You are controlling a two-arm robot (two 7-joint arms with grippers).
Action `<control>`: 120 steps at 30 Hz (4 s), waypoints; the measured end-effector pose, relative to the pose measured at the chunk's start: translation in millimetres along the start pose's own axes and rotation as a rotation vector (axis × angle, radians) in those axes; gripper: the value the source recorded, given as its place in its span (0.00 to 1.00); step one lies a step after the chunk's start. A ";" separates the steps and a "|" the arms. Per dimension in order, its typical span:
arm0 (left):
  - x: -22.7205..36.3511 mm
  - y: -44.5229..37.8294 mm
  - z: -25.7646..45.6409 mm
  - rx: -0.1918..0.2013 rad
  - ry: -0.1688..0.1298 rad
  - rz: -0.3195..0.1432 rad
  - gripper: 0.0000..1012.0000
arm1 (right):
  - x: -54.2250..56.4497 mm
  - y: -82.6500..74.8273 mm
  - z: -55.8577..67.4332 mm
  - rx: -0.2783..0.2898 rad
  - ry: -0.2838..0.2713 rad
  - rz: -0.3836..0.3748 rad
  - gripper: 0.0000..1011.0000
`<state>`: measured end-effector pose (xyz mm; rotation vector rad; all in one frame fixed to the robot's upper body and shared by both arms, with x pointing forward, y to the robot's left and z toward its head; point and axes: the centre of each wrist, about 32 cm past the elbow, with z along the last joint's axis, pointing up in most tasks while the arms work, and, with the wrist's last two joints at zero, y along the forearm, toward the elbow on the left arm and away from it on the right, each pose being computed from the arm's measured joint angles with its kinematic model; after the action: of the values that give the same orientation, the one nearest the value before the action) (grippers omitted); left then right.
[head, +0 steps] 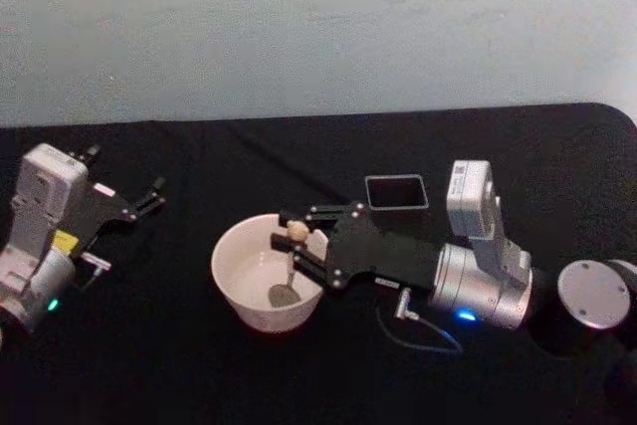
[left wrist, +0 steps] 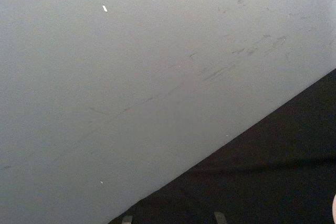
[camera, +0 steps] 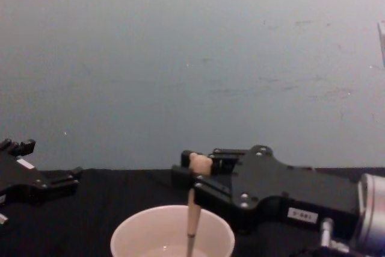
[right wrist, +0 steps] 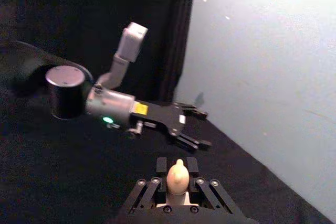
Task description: Pick up the stirring spoon with one hand, stir inside the cup, then place it back in its original position.
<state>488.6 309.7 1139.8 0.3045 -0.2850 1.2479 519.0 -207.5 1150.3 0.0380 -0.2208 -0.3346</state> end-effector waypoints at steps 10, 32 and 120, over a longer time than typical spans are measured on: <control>0.0 0.0 0.0 0.000 0.000 0.000 0.99 | -2.7 20.1 -3.2 0.016 0.022 -0.004 0.21; 0.0 0.0 0.0 0.000 0.000 0.000 0.99 | 18.0 19.1 -6.7 -0.002 -0.008 -0.137 0.21; 0.0 0.0 0.0 0.000 0.000 0.000 0.99 | -7.2 -1.8 0.0 -0.001 0.013 -0.042 0.21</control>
<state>488.6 309.7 1139.8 0.3045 -0.2850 1.2480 511.8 -206.8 1148.7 0.0441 -0.2075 -0.3765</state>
